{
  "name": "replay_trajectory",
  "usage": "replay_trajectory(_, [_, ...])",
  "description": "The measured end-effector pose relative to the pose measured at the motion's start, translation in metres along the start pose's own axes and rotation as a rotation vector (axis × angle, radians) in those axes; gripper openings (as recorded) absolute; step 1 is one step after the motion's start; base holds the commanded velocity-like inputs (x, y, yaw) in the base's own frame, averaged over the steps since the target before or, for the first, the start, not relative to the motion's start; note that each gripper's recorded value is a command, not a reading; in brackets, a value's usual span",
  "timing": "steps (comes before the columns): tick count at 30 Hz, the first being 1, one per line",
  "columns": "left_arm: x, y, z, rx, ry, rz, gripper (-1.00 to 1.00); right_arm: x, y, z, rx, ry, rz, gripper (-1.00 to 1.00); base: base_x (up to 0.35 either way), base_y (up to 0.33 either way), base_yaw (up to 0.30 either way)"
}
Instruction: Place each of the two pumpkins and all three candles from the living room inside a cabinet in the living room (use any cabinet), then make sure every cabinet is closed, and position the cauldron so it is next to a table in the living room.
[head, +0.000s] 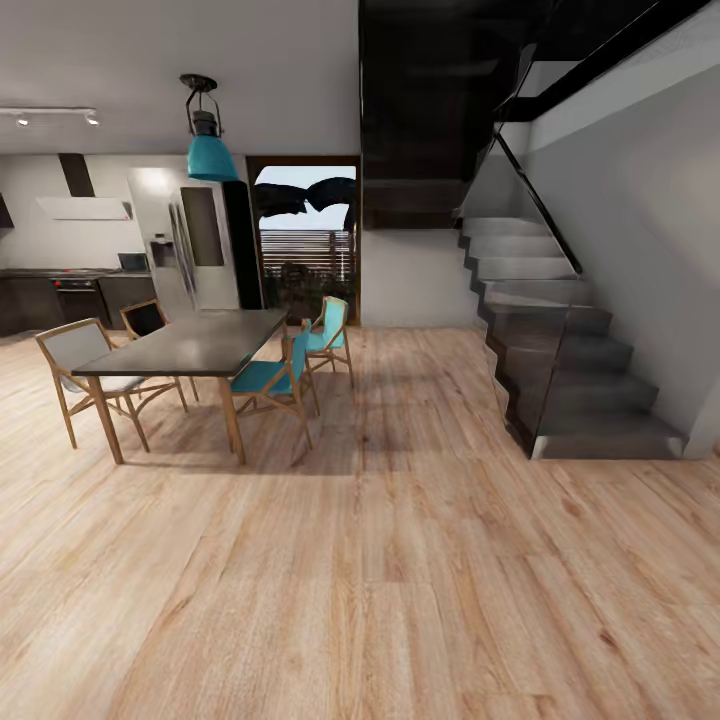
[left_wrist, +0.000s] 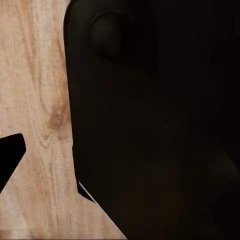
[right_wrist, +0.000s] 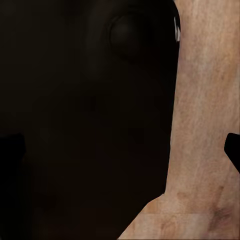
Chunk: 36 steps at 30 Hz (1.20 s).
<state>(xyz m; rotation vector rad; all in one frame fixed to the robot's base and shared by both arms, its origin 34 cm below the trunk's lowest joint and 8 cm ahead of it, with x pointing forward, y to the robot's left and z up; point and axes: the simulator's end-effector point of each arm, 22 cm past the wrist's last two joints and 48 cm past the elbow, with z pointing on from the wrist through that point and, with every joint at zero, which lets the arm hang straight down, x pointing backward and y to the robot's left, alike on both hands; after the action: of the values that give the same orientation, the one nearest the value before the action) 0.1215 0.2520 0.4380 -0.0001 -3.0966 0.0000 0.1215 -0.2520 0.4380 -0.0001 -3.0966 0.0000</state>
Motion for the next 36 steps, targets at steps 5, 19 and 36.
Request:
replay_trajectory(5, [-0.002, 0.001, 0.000, -0.001, 0.000, 0.000, 1.00, -0.002, -0.002, 0.000, 0.003, -0.007, -0.003, 1.00, 0.000, 0.000, 0.000])
replay_trajectory(19, [-0.010, 0.012, 0.000, -0.014, -0.020, -0.011, 1.00, -0.023, -0.001, 0.000, 0.002, -0.064, -0.031, 1.00, 0.000, 0.000, 0.075])
replay_trajectory(36, [-0.003, 0.009, 0.000, -0.005, -0.011, -0.014, 1.00, -0.026, 0.000, -0.001, -0.001, -0.101, -0.096, 1.00, 0.000, 0.000, 0.046])
